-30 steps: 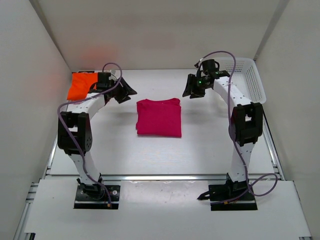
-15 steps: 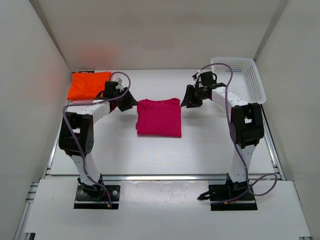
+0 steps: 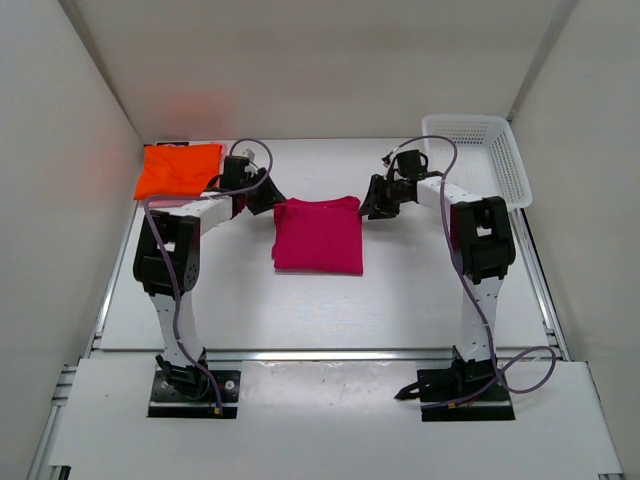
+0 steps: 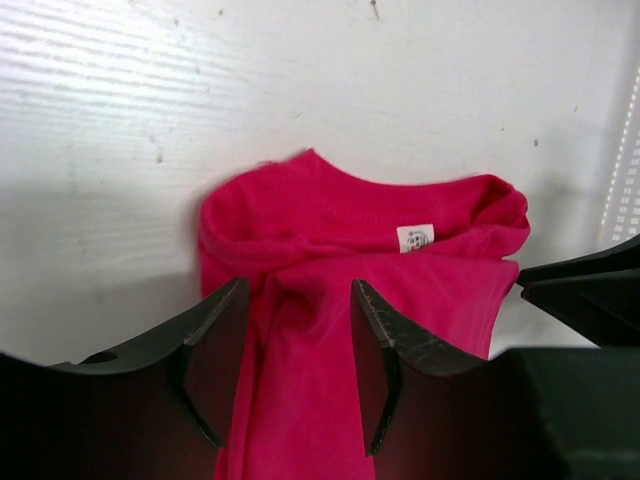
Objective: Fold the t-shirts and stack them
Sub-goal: Put the neatly folded tshirt into the corner of the board with the left arm
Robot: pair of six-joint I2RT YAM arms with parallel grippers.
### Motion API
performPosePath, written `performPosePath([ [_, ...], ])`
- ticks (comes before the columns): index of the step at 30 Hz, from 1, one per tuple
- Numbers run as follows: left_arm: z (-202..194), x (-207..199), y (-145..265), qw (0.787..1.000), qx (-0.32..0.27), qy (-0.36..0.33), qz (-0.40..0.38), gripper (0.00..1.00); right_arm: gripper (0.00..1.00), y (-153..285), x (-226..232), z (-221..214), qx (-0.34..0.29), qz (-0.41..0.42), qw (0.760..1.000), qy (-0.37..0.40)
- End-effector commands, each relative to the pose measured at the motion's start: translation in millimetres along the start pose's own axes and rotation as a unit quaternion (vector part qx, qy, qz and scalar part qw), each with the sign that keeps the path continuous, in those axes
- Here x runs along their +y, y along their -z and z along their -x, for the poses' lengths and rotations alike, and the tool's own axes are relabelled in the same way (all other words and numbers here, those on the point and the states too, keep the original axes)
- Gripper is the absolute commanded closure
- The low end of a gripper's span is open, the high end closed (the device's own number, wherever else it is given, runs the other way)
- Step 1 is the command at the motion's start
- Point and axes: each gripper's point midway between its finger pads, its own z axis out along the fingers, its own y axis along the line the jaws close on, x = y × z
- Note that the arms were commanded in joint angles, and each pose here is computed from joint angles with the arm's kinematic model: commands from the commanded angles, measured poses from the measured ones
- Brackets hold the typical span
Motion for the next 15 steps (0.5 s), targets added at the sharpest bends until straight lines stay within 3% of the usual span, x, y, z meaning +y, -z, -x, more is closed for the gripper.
performPosePath([
  [1, 18, -22, -4, 0.999, -0.023, -0.009, -0.022, 0.44, 0.63, 3, 10, 26, -0.032, 0.021, 0.999, 0.015],
  [11, 7, -23, -16, 1.000, 0.012, 0.009, -0.016, 0.54, 0.68, -3, 4, 26, -0.028, 0.032, 0.999, 0.009],
  [15, 7, -28, -13, 1.000, 0.007, 0.011, -0.025, 0.63, 0.70, -7, 7, 20, -0.018, 0.039, 0.999, 0.009],
])
